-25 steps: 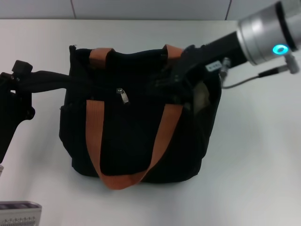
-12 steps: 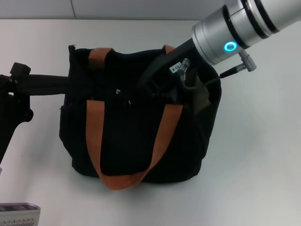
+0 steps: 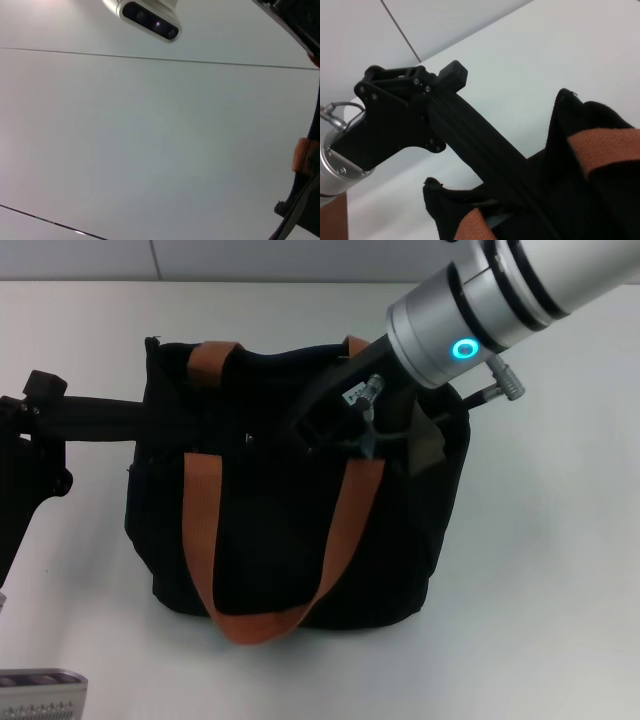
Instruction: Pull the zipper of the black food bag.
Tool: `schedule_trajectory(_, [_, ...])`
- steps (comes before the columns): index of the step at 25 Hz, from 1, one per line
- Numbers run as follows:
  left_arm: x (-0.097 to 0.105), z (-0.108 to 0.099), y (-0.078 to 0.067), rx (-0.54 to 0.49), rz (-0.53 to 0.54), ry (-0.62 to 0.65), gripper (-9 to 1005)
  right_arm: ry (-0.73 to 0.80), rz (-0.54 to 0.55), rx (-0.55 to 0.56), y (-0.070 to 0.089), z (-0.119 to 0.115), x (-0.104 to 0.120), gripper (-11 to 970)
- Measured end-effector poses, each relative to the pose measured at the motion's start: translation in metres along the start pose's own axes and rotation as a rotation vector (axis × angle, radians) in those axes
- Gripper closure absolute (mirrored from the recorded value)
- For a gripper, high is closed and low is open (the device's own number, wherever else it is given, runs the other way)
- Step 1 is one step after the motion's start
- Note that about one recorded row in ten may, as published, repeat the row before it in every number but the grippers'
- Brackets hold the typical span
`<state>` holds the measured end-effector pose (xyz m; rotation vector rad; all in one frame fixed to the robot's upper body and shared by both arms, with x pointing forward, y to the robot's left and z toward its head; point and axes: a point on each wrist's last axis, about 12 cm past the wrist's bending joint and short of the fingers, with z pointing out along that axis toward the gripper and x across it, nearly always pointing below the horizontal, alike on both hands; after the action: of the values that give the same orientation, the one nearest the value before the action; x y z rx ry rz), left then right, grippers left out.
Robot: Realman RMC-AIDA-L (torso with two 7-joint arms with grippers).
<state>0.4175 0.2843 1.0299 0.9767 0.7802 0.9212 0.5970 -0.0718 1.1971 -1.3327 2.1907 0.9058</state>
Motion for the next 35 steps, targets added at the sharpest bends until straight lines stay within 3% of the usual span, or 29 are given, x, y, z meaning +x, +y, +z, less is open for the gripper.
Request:
schedule_trajectory(9, [0.0,0.0,0.0,-0.001,0.001,-0.001,915,0.0,-0.03,0.033,0.001,0.002,0.005,738])
schedule_trajectory(14, [-0.002,-0.003,0.002,-0.012,-0.002,0.0,914,-0.038,-0.04,0.058,0.003,-0.011,0.016,952])
schedule_trajectory(27, [-0.001,-0.005,0.002,-0.012,0.005,0.003,913,-0.039,0.015,0.103,0.0,-0.038,0.035,941])
schedule_trajectory(35, [-0.001,-0.004,0.001,-0.002,0.015,0.004,912,-0.017,0.044,0.082,0.004,-0.033,0.021,919])
